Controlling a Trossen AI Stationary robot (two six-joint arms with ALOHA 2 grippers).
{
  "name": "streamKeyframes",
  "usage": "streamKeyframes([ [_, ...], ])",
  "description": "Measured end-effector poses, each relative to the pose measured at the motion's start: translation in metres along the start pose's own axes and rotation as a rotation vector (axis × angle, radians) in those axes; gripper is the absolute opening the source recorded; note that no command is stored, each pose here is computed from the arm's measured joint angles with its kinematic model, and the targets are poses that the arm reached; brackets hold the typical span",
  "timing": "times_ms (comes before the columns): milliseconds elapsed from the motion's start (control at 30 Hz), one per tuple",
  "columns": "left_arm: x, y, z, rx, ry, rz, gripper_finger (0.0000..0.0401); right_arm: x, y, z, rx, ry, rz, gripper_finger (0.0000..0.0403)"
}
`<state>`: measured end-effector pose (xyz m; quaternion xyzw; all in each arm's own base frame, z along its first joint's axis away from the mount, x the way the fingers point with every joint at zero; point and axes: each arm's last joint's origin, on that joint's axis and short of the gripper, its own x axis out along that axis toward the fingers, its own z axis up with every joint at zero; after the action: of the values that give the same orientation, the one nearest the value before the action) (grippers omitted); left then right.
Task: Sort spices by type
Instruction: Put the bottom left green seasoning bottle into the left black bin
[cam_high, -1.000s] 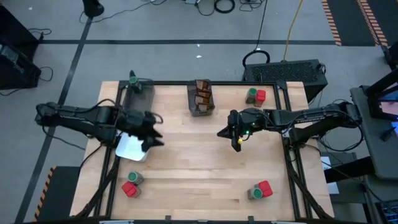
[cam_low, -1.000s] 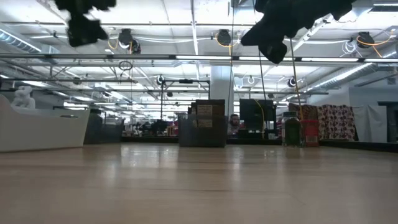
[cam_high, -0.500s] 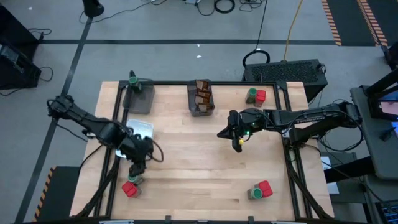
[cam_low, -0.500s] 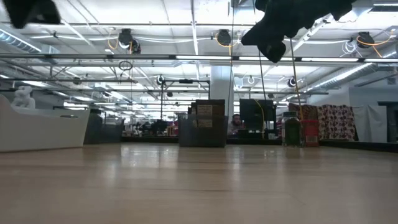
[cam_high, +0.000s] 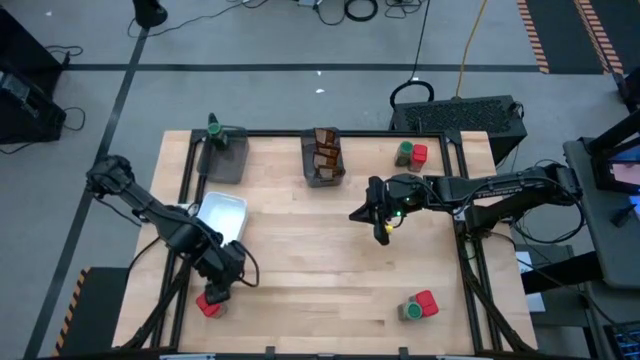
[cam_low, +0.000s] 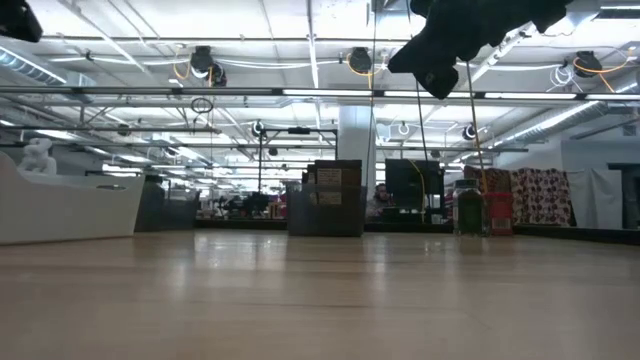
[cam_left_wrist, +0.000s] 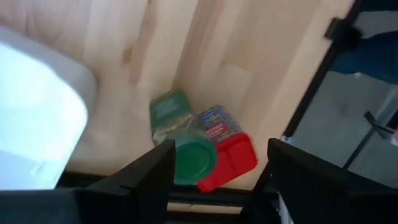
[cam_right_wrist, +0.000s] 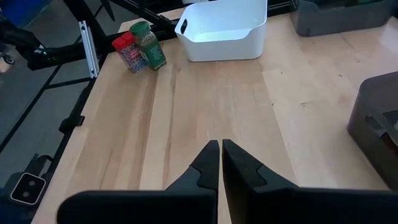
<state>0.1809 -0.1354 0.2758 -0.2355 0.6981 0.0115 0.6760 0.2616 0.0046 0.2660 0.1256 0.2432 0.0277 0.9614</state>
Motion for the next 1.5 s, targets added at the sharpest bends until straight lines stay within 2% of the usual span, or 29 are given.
streamKeyframes([
  [233, 0.008, 0.001, -0.003, -0.072, 0.013, 0.108, 0.0331, 0.000, 0.000, 0.000, -0.037, 0.000, 0.000, 0.0000],
  [367, 0.014, -0.002, -0.002, -0.078, 0.009, 0.126, 0.0351, 0.000, 0.000, 0.000, -0.040, 0.000, 0.000, 0.0000],
  [500, 0.023, -0.003, -0.002, -0.109, 0.017, 0.155, 0.0352, 0.000, 0.000, 0.000, -0.040, 0.001, 0.000, 0.0000],
  [867, 0.039, 0.002, -0.010, -0.091, 0.052, 0.214, 0.0352, 0.000, 0.000, 0.000, -0.040, 0.003, -0.001, 0.0000],
  [1500, 0.050, 0.005, -0.012, -0.115, 0.098, 0.185, 0.0352, 0.000, 0.000, 0.000, -0.063, 0.003, -0.002, 0.0000],
])
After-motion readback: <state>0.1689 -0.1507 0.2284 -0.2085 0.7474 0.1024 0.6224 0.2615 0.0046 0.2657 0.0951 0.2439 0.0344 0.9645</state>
